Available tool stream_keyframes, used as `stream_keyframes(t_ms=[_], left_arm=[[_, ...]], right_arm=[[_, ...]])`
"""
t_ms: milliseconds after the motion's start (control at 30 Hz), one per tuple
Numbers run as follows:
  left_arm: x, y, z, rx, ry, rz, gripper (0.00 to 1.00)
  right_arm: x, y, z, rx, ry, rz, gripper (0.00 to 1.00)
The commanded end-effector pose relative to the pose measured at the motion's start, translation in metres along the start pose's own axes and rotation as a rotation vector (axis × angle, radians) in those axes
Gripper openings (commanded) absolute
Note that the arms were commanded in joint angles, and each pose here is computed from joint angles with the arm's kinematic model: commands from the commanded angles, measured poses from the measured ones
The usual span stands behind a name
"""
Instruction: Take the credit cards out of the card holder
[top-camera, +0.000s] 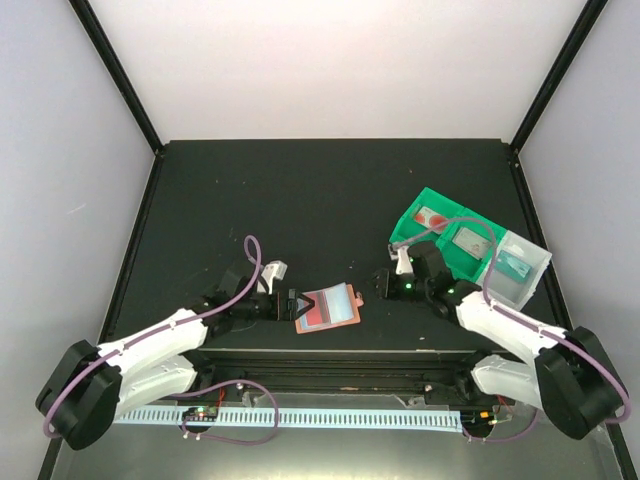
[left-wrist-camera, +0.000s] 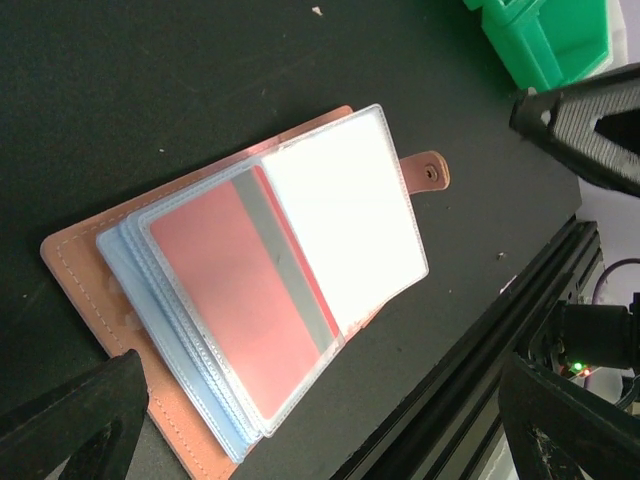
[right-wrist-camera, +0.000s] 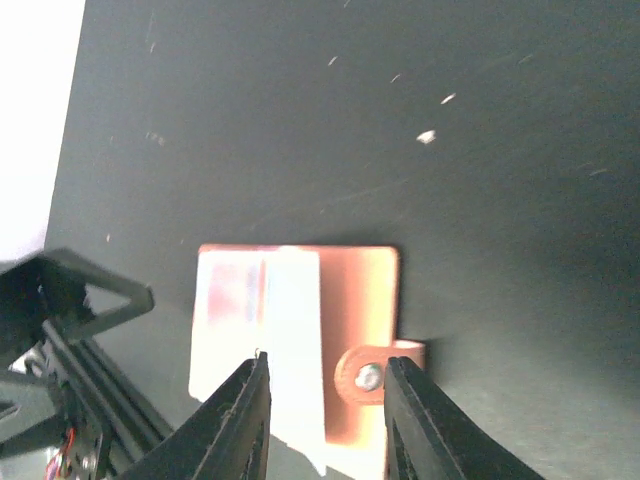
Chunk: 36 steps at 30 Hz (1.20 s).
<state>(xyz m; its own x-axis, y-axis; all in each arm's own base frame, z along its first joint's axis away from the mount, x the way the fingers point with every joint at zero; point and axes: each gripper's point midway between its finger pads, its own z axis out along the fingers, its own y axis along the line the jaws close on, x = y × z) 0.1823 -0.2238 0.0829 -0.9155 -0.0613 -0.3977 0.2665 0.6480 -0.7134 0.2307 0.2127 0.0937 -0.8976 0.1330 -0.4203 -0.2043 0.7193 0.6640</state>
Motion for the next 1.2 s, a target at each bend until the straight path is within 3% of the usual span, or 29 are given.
stream_keyframes(t_ms=[0, 467, 700, 1167], left_arm=[[-0.004, -0.006, 0.001, 0.045, -0.014, -0.023, 0.97], [-0.001, -0.004, -0.001, 0.04, -0.016, -0.021, 0.98], [0.002, -0.003, 0.0, 0.056, -0.016, -0.037, 0.98], [-0.015, -0.028, 0.01, 0.198, -0.05, -0.062, 0.98]], right_arm=[[0.013, 0.028, 0.014, -0.082, 0.042, -0.061, 0.34], [0.056, 0.038, 0.058, -0.042, 0.217, -0.117, 0.28], [0.067, 0.031, 0.061, 0.006, 0.205, -0.12, 0.11], [0.086, -0.008, 0.063, 0.098, 0.166, -0.057, 0.12]])
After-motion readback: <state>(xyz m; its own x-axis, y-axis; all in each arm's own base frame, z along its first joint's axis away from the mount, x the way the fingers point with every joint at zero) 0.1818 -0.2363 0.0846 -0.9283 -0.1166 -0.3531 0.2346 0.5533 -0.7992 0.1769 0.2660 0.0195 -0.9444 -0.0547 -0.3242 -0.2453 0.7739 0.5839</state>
